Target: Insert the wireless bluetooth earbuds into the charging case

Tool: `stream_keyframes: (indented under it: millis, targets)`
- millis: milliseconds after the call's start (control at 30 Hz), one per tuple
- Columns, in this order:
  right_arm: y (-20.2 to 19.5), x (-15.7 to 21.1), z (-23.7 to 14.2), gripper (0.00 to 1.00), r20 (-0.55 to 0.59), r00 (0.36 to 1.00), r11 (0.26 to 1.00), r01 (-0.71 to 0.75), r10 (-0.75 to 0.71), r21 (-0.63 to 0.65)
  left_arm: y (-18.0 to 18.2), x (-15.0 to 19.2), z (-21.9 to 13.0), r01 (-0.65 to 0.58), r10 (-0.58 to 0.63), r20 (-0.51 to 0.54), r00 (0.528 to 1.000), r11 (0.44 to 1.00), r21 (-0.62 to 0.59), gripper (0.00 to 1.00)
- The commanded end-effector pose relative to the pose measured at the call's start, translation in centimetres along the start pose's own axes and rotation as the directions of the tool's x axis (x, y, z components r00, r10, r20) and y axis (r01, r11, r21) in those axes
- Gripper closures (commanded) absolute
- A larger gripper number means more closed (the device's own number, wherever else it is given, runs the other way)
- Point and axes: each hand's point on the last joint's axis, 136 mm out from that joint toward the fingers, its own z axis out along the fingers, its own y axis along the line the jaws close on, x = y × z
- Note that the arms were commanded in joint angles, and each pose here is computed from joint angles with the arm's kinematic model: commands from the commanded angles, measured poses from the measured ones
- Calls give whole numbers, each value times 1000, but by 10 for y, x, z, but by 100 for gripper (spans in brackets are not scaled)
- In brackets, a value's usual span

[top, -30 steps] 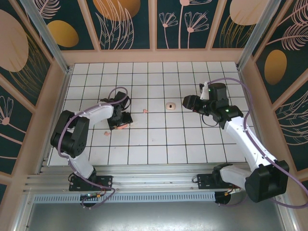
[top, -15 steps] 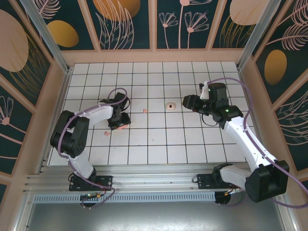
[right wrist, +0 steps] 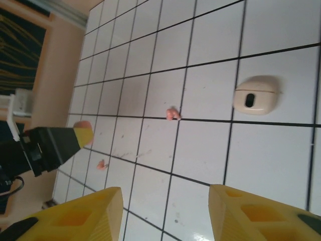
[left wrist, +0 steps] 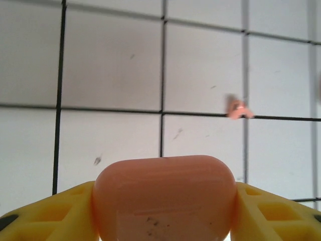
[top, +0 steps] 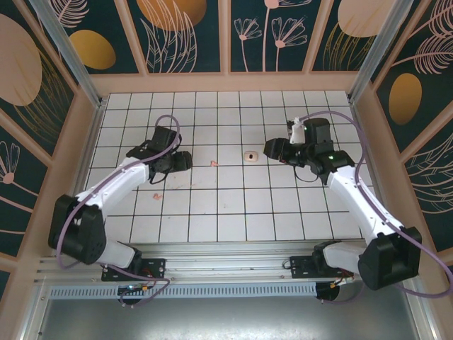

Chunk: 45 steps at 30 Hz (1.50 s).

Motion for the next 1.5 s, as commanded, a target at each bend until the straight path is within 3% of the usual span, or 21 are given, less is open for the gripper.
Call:
stream_keyframes:
  millis: [0,133,267,367,467,633,833,933,1467]
  targets:
    - [29,1,3,51,-67,995,988,60,-70,-144,-28,-20,-23,-269,250,149,957,955,127,56]
    - [23,0,9,51,-127,989,989,63,-80,-131,-43,-25,-38,-445,393,277,877,880,163,60]
    - [41,-7,19,52,-187,979,971,31,-77,-238,-60,-32,-52,-548,449,388,805,812,199,61]
    - [57,-16,23,54,-197,978,949,7,-73,-316,-77,-28,-62,-638,490,464,738,731,243,64]
    - [67,-25,29,55,-199,977,948,10,-77,-317,-87,-19,-70,-728,544,522,657,637,252,65]
    - [97,-21,38,55,-217,969,929,31,-118,-370,-93,-7,-79,-825,611,579,540,518,224,65]
    - [125,-6,52,55,-250,956,916,42,-153,-398,-99,1,-94,-886,624,649,435,426,183,64]
    - [136,5,61,55,-271,948,916,45,-165,-399,-100,2,-98,-895,625,663,413,412,169,64]
    - [170,37,96,50,-319,920,921,97,-227,-377,-104,6,-103,-897,614,675,409,408,172,65]
